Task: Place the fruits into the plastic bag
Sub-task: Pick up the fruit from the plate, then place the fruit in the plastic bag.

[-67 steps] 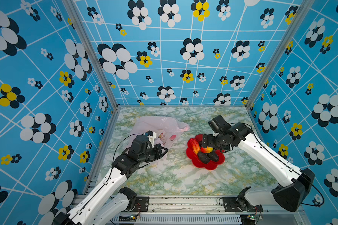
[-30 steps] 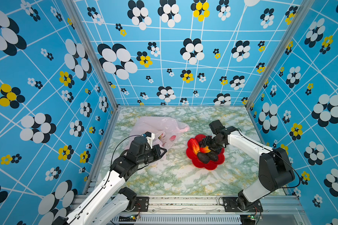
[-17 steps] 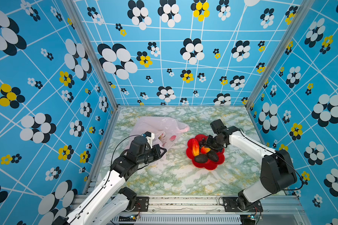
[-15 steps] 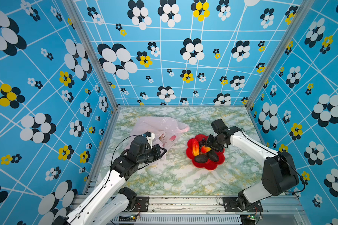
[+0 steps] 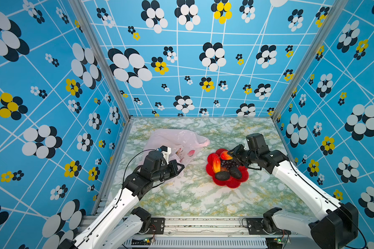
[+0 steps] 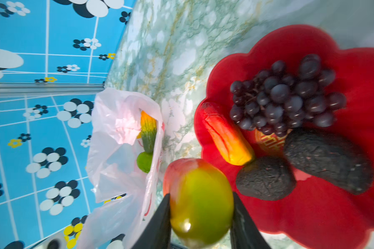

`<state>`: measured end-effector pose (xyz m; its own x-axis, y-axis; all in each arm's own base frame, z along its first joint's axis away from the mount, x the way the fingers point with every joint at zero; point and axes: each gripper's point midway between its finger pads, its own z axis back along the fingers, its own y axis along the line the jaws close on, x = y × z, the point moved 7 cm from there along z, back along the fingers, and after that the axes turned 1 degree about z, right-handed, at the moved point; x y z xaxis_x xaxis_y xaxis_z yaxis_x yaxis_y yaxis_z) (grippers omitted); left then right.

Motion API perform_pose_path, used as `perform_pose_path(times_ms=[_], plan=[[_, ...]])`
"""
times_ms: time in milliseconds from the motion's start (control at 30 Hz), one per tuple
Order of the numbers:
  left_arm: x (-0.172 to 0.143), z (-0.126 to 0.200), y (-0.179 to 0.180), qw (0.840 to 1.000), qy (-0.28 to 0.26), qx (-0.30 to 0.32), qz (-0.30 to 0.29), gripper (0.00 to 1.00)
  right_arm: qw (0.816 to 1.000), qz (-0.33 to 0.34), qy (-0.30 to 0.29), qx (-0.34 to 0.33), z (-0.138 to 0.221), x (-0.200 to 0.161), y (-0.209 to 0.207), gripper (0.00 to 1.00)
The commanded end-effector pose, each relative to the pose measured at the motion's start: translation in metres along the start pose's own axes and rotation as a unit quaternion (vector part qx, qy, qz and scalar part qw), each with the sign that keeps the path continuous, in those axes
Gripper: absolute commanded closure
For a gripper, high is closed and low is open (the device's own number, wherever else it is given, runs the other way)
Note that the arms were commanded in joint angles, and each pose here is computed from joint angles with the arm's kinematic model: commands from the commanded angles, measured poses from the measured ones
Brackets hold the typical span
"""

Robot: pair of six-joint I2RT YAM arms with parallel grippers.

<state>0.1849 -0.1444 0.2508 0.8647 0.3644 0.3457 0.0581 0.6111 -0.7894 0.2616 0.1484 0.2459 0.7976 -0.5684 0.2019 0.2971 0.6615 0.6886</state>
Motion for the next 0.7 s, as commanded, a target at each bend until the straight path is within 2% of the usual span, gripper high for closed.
perform_pose_path(times_ms=[0, 267, 667], plan=[[0.0, 0.001, -0.002, 1.0, 0.004, -0.005, -0.009, 1.0, 0.998, -0.007, 0.013, 0.053, -0.007, -0.009, 0.032, 0.68], [-0.001, 0.003, -0.003, 1.0, 0.002, -0.01, -0.006, 1.0, 0.996, 0.034, 0.047, 0.073, -0.037, -0.025, 0.077, 0.68], [-0.005, 0.004, -0.002, 1.0, -0.007, -0.011, 0.003, 1.0, 0.992, 0.065, 0.085, 0.064, -0.071, -0.032, 0.101, 0.68]])
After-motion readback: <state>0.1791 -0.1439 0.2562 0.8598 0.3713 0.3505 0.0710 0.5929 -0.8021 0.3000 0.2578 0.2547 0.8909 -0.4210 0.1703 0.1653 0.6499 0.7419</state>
